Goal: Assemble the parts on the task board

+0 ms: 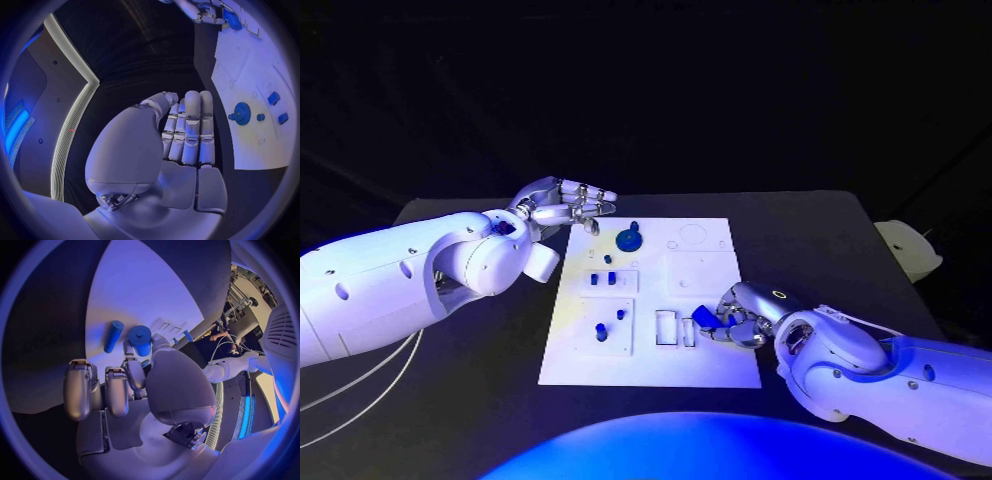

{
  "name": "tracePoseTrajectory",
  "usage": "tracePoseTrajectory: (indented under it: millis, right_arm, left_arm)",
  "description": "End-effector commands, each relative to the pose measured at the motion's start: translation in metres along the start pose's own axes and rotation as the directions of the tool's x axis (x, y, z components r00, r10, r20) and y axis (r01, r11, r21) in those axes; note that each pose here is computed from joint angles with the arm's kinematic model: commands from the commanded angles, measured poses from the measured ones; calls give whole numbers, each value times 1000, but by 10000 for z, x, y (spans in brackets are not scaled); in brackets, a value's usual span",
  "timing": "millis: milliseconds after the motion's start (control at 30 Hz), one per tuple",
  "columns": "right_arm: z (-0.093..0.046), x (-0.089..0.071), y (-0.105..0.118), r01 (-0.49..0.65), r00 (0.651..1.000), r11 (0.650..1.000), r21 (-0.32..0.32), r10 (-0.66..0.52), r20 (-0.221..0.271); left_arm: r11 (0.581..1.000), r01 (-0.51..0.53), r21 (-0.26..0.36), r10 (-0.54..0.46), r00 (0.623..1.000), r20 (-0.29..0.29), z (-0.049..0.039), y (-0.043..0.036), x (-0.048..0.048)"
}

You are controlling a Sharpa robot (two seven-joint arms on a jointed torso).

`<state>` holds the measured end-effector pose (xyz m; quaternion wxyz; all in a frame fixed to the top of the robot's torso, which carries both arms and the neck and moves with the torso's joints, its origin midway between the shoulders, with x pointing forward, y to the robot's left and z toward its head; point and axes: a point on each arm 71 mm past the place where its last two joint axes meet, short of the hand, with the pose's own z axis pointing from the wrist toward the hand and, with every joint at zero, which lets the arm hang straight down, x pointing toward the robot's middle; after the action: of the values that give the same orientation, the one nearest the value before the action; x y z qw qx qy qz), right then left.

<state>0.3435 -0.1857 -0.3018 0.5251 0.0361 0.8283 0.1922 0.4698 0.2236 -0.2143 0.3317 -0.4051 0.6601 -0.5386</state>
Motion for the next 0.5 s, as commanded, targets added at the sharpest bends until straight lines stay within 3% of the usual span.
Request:
tracePoseTrajectory:
  millis: [33,267,400,500]
  right_arm:
    - [-59,-88,55,-56,996,998,-12,56,66]
    - [-113,-185,172,-112,989,993,-45,116,90]
    - [-106,-171,239,-128,989,990,-58,132,69]
    - [-81,-129,292,-123,992,990,-62,125,26]
  left_arm:
    - [1000,9,2,-9,1000,-19,-1,-8,20]
    - [1000,9,2,-9,1000,-21,-2,-7,20]
    - [1000,9,2,-9,1000,-22,-2,-7,23]
    - [1000,9,2,-9,1000,-23,-2,-7,26]
